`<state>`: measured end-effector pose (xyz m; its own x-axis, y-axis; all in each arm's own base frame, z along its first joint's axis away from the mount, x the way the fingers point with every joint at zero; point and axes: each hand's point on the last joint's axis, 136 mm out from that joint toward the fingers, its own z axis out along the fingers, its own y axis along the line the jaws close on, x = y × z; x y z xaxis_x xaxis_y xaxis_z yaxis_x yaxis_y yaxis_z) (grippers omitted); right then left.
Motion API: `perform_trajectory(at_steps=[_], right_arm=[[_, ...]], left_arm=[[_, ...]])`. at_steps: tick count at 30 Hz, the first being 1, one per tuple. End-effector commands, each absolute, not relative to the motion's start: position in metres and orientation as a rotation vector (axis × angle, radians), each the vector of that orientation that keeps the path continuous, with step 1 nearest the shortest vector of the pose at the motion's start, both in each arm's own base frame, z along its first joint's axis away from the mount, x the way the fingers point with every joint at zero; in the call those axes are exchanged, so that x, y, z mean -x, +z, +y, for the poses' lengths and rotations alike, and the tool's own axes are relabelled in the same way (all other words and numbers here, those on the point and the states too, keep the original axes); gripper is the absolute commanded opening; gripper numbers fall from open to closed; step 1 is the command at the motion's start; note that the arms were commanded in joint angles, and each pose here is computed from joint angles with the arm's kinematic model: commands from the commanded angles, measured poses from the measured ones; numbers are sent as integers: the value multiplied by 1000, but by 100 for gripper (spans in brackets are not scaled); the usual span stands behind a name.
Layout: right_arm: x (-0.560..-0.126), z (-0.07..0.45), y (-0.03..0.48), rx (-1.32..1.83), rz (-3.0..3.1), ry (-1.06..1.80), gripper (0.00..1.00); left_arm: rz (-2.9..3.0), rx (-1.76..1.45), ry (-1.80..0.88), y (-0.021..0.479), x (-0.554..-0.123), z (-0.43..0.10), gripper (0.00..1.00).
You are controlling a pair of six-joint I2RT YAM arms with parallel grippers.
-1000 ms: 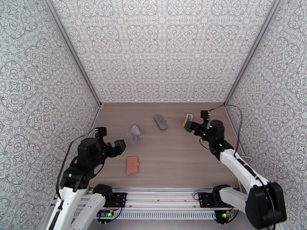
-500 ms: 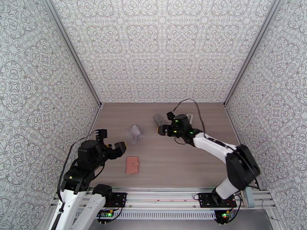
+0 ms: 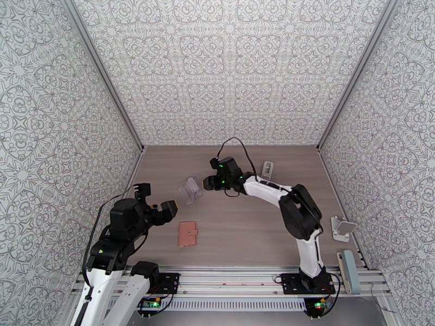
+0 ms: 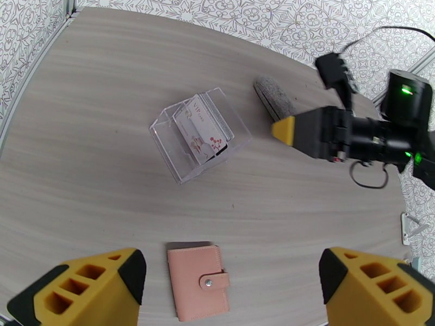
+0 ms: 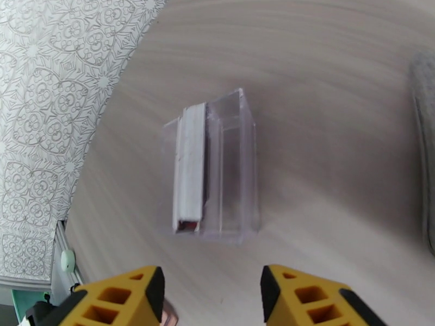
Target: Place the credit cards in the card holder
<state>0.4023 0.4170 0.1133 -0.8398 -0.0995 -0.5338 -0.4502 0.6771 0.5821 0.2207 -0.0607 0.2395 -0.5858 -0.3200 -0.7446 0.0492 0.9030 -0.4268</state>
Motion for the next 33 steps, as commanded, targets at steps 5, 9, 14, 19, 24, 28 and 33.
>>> perform_trajectory(at_steps=[5,9,14,19,24,28,33], right_arm=[[-418,438,91,501,2476,959,47],[-427,450,86,528,2470,971,45],[-437,457,79,547,2487,935,40],[-443,459,69,538,2496,917,35],[-446,459,64,544,2500,892,30],[-448,459,62,549,2502,877,23],[-450,457,69,577,2490,828,14]], left_arm=[[2147,195,-528,238,-221,-62,88],[2148,194,-527,237,-221,-62,87],[2151,196,-524,237,-221,-62,87],[2154,199,-524,236,-222,-62,87],[2157,199,-525,235,-222,-62,87],[2161,199,-526,234,-222,-62,87],[2160,199,-525,234,-222,-62,87]])
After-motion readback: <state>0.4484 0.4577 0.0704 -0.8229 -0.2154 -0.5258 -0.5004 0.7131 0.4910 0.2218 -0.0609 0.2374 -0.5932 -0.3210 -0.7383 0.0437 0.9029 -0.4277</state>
